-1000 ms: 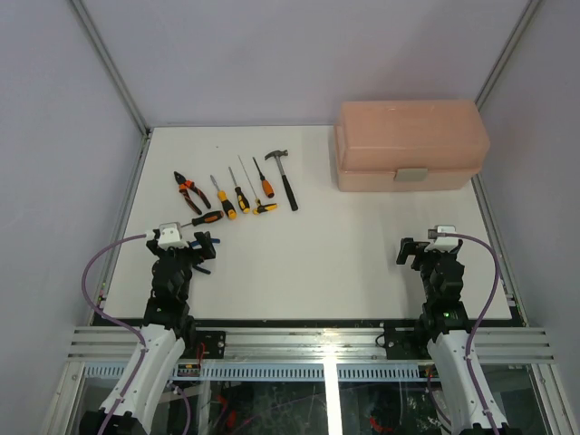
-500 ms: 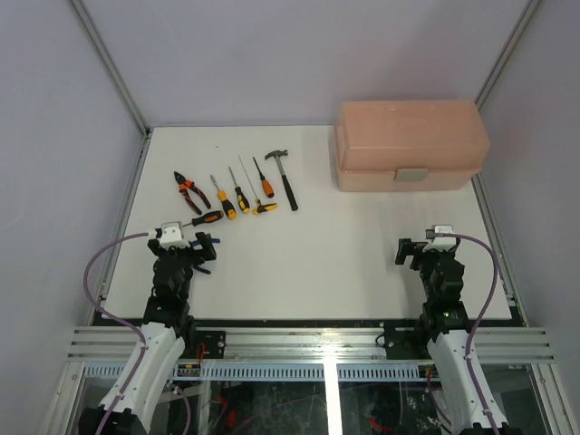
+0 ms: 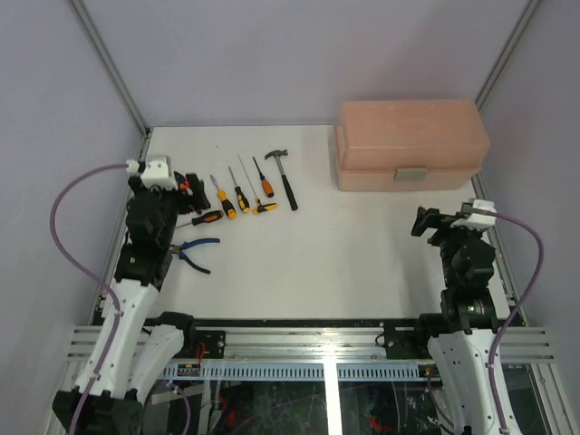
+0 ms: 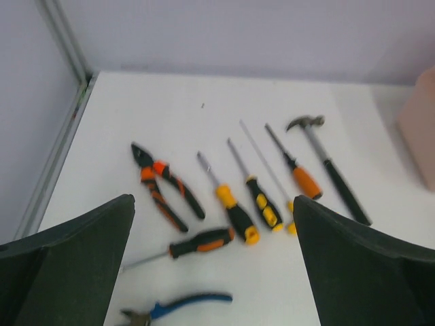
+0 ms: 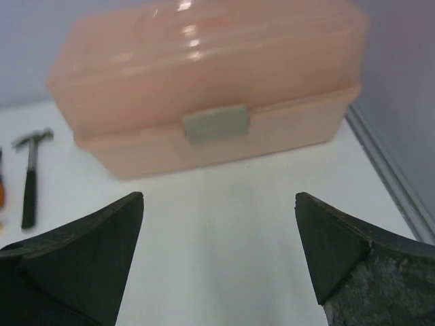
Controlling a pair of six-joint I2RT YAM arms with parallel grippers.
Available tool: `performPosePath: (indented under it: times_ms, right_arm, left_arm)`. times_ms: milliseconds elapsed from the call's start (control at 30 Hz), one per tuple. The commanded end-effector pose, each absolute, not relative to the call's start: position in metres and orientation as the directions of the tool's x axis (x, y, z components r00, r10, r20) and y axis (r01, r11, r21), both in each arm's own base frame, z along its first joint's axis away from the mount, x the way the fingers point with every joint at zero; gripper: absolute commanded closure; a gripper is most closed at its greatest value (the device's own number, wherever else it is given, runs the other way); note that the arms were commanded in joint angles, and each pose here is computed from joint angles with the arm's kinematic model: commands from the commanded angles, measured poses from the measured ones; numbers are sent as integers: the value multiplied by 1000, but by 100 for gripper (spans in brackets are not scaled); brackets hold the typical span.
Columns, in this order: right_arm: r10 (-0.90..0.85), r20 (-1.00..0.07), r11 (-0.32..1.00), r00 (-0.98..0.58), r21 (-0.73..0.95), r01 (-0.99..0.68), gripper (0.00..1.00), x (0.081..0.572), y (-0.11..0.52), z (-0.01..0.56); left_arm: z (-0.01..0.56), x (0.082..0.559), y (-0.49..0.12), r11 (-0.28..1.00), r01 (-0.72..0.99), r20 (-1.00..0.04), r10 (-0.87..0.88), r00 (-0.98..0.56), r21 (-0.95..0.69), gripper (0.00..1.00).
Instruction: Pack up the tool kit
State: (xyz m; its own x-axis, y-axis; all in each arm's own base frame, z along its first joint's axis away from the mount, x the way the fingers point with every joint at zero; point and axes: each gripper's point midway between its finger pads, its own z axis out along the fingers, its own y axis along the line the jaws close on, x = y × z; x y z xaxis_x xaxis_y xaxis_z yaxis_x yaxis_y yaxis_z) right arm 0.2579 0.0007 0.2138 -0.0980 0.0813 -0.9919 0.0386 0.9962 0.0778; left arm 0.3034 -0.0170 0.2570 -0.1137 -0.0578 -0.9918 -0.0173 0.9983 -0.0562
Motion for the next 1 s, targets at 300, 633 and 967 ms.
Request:
performPosePath:
  times_ms: [300,633,967]
  right_arm:
    - [213,-960,885,-180,112,451,1,281,-59,305]
    - [188,-959,854,-213,53,518,0,336,-79,319]
    - [290,-940,863,-177,178,472,0,419,-109,343]
  left_arm:
    - [349,420,-140,894,303,-895,-196,-400,-331,0]
    - [346,473,-281,738,456,-821,-232,-522,-498,0]
    - [332,527,-364,635,493,-785,-325,-528,-595,0]
